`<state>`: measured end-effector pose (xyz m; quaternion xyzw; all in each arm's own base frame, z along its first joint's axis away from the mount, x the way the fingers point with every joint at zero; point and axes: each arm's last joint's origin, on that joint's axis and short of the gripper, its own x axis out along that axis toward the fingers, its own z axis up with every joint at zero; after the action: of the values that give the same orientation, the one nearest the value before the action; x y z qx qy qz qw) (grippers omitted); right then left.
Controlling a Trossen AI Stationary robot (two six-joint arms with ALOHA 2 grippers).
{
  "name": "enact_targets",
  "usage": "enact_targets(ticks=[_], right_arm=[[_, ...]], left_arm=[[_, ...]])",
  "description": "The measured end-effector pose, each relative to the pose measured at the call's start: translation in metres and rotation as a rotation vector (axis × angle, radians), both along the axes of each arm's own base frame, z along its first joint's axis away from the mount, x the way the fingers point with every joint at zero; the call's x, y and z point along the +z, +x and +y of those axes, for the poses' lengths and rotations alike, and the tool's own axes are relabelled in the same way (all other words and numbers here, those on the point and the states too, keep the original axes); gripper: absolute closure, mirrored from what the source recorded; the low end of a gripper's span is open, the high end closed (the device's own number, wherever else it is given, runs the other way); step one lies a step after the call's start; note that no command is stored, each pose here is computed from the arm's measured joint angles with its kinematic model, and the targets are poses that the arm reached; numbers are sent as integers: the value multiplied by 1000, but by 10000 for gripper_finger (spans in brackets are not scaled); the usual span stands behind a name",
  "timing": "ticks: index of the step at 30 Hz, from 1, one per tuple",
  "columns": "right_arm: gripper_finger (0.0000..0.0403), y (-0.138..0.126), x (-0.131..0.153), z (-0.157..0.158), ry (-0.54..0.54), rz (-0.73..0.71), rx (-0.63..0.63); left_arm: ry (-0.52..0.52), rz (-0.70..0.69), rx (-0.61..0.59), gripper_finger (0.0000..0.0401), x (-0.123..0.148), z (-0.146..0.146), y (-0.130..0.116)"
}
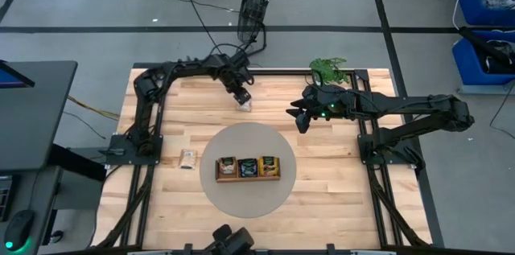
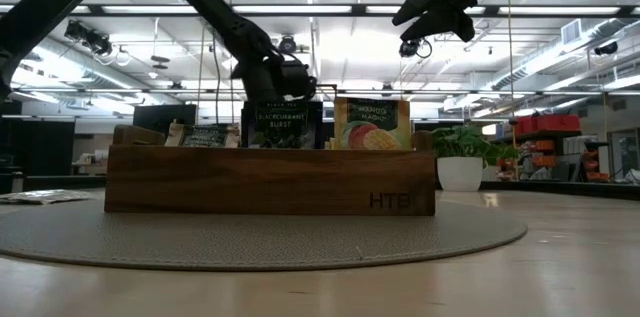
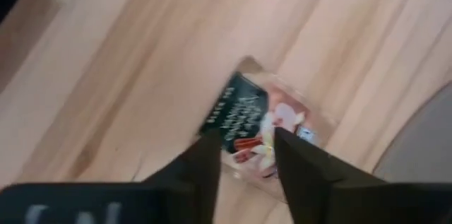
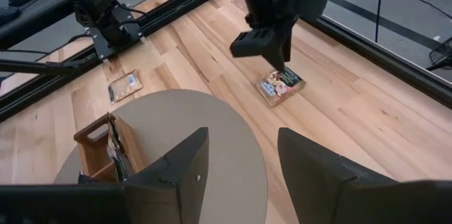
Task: Pick & Place Tea
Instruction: Put the brown tea bag into the left section of the wooden organizer
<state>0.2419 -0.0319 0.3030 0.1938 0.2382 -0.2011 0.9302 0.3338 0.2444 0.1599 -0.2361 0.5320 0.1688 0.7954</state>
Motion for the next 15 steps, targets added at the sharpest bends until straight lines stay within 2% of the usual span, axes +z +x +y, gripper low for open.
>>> enact_targets(ticks=[5,8,10,15], right_arm=[[224,0,0,0,0,0,0],[224,0,0,0,-3,1,2],[224,0,0,0,-2,1,2],[224,0,0,0,0,0,1]], left_arm=[[68,46,-15,192,0,-6,4],[89,63,-9,162,0,-3,3],[88,70,8,151,-1,-1,1],[-9,169,-4,150,-10,-5,-9]])
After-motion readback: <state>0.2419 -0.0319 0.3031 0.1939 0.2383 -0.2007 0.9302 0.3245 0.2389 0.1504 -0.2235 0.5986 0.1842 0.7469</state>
